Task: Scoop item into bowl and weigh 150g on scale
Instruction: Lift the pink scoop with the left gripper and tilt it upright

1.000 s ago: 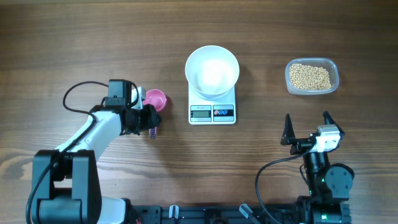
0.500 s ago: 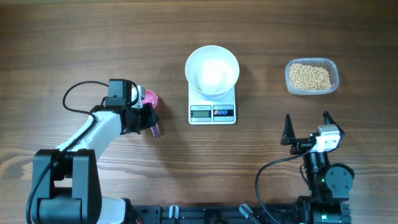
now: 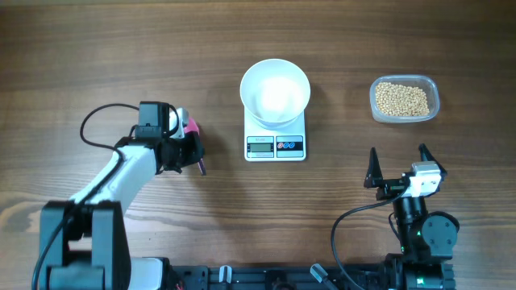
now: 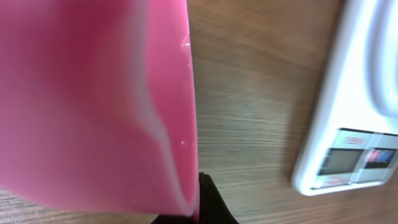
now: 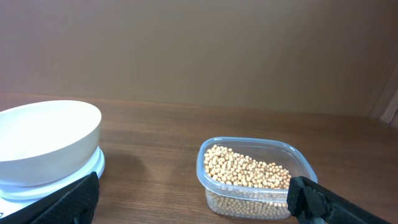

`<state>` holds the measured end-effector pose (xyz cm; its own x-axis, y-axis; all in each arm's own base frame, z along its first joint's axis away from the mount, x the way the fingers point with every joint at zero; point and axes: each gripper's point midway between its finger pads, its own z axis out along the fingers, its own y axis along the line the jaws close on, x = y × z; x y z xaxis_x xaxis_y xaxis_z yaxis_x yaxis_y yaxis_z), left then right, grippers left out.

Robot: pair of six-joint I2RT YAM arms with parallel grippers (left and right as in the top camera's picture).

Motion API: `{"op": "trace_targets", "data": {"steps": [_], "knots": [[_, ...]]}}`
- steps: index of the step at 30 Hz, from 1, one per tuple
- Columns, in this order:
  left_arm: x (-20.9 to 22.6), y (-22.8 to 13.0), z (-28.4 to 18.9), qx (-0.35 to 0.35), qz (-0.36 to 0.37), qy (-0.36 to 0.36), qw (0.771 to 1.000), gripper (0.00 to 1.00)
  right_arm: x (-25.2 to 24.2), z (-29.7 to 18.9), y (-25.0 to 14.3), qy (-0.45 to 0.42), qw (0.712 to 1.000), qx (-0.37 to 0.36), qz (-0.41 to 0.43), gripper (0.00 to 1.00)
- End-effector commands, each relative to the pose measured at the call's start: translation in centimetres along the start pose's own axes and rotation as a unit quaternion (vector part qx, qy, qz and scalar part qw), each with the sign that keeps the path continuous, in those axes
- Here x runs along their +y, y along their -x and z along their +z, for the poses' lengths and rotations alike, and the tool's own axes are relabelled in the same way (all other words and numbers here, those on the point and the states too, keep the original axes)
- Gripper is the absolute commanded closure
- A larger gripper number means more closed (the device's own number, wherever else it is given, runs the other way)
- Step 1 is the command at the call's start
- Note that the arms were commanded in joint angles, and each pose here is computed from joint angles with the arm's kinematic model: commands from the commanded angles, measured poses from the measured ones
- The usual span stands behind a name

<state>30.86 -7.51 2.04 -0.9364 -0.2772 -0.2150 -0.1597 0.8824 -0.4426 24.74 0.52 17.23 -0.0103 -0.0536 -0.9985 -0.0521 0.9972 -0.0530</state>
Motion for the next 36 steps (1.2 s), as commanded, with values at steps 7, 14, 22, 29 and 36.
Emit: {"op": "trace_targets", "data": {"steps": [7,14,22,29,36], "knots": [[-5.0,2.5,-6.7,-0.103,-0.013,-0.080,0.991,0.96,-0.1,0.0,0.0,-0.005,1.000,0.000,0.001,0.00],[-8.7,2.9,-12.2,-0.166,0.001,-0.155,0.974,0.96,-0.1,0.0,0.0,-0.005,1.000,0.000,0.001,0.00],[-11.5,2.0,-17.2,-0.213,0.024,-0.216,0.953,0.96,-0.1,0.0,0.0,-0.005,1.000,0.000,0.001,0.00],[-12.8,1.0,-18.6,-0.212,0.046,-0.250,0.944,0.96,-0.1,0.0,0.0,-0.004,1.000,0.000,0.001,0.00],[-13.6,0.2,-18.8,-0.193,0.056,-0.273,0.941,0.96,-0.1,0.0,0.0,-0.004,1.000,0.000,0.001,0.00]]}}
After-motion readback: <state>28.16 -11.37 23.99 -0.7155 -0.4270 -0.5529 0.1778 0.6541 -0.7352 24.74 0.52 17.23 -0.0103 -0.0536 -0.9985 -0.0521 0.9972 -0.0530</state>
